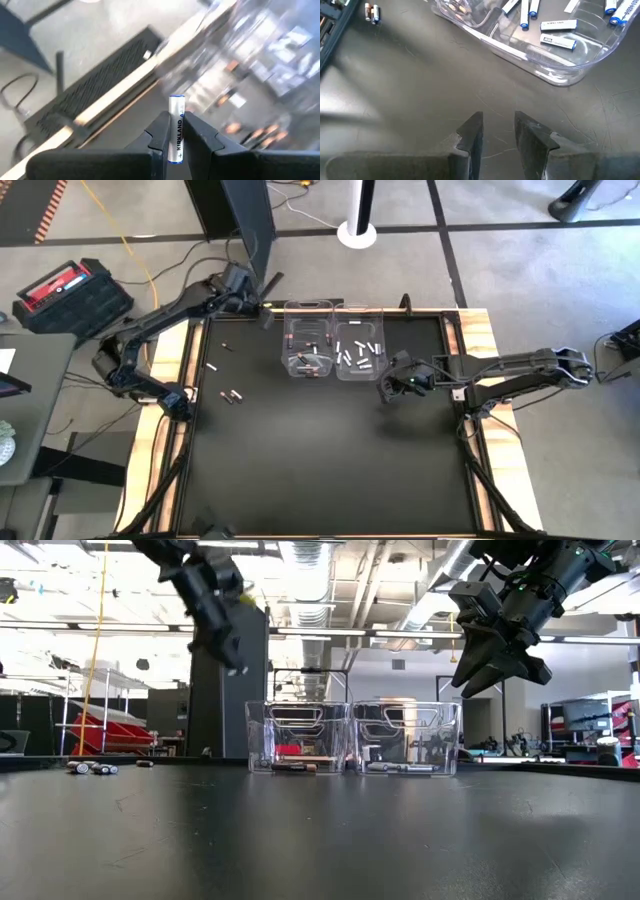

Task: Sort batteries
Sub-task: Put the white battery into the right transparent bin

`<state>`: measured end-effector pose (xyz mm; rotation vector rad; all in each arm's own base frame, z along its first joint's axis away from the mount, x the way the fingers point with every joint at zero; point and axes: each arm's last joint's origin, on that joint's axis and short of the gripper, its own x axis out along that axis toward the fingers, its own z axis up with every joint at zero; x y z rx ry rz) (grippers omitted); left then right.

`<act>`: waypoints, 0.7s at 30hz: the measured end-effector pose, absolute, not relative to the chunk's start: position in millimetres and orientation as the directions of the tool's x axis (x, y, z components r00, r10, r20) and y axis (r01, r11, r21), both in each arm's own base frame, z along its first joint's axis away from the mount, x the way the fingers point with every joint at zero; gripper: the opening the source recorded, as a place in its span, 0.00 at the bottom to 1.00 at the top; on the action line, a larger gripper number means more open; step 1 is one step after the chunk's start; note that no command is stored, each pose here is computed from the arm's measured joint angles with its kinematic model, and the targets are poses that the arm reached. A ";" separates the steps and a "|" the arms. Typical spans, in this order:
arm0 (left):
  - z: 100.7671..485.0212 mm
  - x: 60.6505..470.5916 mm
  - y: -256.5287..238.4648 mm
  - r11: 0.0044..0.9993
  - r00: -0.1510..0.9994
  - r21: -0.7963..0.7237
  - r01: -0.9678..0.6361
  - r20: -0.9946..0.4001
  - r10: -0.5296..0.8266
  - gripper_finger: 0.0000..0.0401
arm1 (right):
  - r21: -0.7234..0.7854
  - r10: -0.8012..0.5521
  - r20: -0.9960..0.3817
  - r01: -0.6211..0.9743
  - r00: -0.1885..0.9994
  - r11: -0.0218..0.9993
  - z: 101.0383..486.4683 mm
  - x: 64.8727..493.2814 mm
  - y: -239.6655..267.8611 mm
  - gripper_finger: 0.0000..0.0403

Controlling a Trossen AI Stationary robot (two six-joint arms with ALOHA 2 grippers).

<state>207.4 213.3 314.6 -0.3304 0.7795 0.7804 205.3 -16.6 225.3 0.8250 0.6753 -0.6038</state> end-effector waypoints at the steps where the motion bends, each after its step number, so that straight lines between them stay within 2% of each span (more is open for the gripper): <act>1: 322.7 211.5 211.1 0.676 0.478 -0.010 -0.737 -0.715 0.510 0.10 | 0.454 -0.218 -0.738 0.709 0.639 0.540 225.3 205.2 -16.6 0.31; 6: 361.4 239.9 200.8 0.767 0.644 -0.070 -0.638 -0.594 0.481 0.10 | 0.454 -0.218 -0.738 0.709 0.638 0.540 225.2 205.2 -16.6 0.31; 10: 379.4 275.2 194.3 0.819 0.709 -0.068 -0.569 -0.546 0.447 0.09 | 0.454 -0.219 -0.737 0.709 0.639 0.540 225.4 205.3 -16.6 0.31; 16: 383.0 347.5 194.6 0.881 0.768 -0.048 -0.471 -0.514 0.383 0.09 | 0.451 -0.219 -0.738 0.707 0.639 0.544 225.4 205.2 -16.6 0.31; 21: 367.0 404.5 200.7 0.907 0.774 -0.037 -0.419 -0.538 0.336 0.10 | 0.449 -0.219 -0.738 0.707 0.638 0.547 225.3 205.2 -16.6 0.31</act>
